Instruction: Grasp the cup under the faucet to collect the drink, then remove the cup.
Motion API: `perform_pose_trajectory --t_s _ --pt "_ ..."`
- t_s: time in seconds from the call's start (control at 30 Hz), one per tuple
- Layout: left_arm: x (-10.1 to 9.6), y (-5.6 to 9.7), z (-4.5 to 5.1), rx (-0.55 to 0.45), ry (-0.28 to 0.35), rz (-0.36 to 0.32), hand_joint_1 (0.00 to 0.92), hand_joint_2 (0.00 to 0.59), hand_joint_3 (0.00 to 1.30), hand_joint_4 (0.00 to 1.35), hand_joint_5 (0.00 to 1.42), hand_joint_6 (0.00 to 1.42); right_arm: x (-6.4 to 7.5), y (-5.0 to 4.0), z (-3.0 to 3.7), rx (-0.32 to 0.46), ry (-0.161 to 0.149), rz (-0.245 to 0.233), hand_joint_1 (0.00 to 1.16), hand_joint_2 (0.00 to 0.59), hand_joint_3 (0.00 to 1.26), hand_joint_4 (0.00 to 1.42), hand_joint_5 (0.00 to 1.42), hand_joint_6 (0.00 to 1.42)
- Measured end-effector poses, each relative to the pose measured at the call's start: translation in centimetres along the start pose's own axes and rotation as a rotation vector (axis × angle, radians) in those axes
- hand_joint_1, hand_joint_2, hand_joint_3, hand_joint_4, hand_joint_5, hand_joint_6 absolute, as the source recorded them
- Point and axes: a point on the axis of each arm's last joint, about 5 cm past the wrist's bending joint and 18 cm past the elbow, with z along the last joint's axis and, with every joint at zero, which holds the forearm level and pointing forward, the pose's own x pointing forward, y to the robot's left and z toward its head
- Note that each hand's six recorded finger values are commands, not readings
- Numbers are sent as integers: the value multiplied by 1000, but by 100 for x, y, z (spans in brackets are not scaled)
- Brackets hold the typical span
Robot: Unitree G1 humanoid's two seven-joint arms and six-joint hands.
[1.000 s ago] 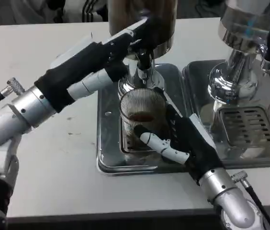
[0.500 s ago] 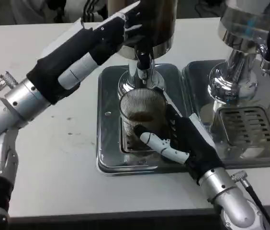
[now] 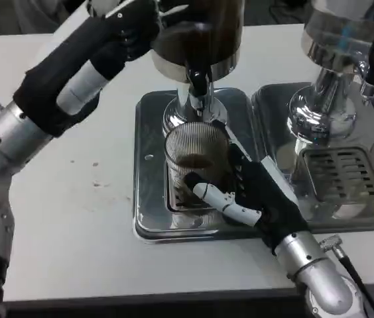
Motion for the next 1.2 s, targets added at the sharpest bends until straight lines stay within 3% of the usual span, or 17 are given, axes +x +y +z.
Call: perform_pose_trajectory --t_s 0.33,0.63,0.8,1.2 --pt "-330 -7 79 20 33 57 0 60 148 161 222 185 0 -7 3 -5 -8 -15 573 242 0 2 0 0" --pt "-745 -98 82 -5 143 126 0 61 155 184 244 202 3 -16 4 -11 -24 -24 573 242 0 2 0 0" --pt "-978 -173 82 -19 220 169 0 60 158 190 245 203 -8 -16 -26 -28 -10 -30 574 240 0 2 0 0" --pt "-1266 -265 78 -7 353 228 0 64 159 194 250 206 -7 -14 -20 -69 -23 -43 583 234 0 0 0 0"
